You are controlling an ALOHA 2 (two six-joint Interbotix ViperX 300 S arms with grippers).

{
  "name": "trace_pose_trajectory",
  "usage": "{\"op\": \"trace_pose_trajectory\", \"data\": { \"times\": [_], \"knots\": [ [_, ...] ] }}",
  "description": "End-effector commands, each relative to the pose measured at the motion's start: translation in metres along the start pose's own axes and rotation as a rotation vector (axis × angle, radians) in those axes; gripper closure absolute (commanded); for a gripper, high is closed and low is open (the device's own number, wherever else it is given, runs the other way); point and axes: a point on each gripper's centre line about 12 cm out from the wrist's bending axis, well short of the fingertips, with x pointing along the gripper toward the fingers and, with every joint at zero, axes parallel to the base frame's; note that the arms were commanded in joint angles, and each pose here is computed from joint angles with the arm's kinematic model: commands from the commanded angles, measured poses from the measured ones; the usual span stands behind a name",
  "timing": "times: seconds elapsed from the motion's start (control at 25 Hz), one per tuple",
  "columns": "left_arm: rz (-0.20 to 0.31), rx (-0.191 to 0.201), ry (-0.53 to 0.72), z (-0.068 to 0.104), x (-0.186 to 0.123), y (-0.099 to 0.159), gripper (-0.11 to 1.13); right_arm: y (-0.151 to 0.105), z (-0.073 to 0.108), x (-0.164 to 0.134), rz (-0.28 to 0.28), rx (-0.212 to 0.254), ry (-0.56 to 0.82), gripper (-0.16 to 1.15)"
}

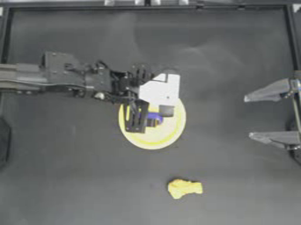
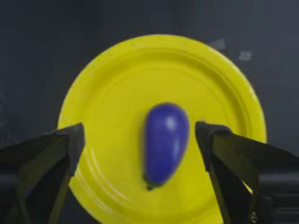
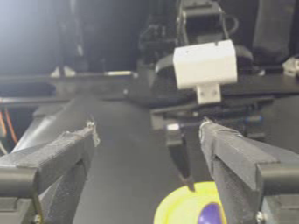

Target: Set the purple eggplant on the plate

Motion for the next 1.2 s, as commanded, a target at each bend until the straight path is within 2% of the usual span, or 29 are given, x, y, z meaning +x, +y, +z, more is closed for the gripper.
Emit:
{"op": "trace_pose_trajectory", "data": {
  "times": [0.04, 0.44, 0.6, 0.84, 1.04, 1.2],
  "knots": [
    [0.016, -0.003, -0.121, 0.021, -0.049, -0.001, 0.00, 0.000, 0.004, 0.002, -0.001, 0.003, -0.011, -0.02],
    [-0.026, -0.017, -0.188, 0.019, -0.086, -0.021, 0.01, 0.000, 0.004, 0.002, -0.001, 0.003, -0.011, -0.01],
    [-0.035, -0.022, -0.214, 0.013, -0.099, -0.028, 0.02, 0.000, 0.004, 0.002, -0.001, 0.003, -0.011, -0.02],
    [-0.041, -0.054, -0.295, 0.004, -0.123, -0.038, 0.02, 0.000, 0.004, 0.001, -0.001, 0.006, -0.011, -0.02],
    [-0.053, -0.053, -0.368, -0.007, -0.140, -0.050, 0.02, -0.003, 0.001, 0.001, -0.015, 0.009, -0.002, -0.02],
    [-0.060, -0.086, -0.406, -0.017, -0.151, -0.054, 0.02, -0.003, 0.004, 0.000, -0.018, 0.009, -0.012, -0.02]
  ]
}}
